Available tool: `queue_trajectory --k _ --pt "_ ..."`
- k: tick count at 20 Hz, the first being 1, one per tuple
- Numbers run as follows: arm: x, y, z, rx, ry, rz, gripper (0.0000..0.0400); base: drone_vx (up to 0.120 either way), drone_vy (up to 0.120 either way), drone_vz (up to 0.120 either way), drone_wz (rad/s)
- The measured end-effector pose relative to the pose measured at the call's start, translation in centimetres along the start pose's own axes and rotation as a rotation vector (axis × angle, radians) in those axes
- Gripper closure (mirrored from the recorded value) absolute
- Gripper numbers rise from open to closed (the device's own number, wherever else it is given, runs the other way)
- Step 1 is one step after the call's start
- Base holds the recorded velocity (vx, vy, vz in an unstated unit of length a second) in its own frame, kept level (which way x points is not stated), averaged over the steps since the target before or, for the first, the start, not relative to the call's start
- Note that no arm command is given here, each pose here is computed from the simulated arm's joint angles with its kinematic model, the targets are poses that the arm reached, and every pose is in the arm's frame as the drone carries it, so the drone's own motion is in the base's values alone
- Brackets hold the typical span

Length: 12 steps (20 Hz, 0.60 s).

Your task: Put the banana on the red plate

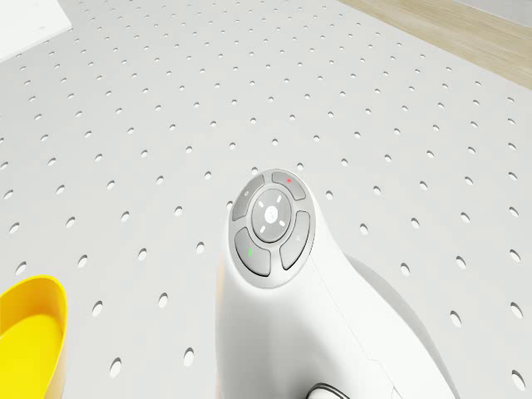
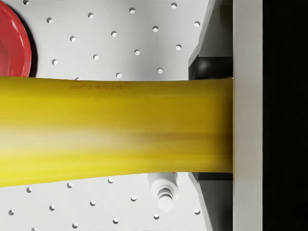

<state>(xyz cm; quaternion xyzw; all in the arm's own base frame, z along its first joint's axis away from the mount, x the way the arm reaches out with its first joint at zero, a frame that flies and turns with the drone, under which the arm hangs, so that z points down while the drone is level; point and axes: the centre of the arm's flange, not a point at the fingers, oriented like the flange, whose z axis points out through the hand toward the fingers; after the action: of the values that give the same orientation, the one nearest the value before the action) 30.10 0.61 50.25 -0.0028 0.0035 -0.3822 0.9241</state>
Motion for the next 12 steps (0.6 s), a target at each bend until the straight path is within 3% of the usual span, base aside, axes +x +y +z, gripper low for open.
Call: queue_trajectory --k 12 --pt "0.00 -0.01 -0.01 0.002 0.001 -0.360 0.0207 0.000 0.000 0.000 -0.300"
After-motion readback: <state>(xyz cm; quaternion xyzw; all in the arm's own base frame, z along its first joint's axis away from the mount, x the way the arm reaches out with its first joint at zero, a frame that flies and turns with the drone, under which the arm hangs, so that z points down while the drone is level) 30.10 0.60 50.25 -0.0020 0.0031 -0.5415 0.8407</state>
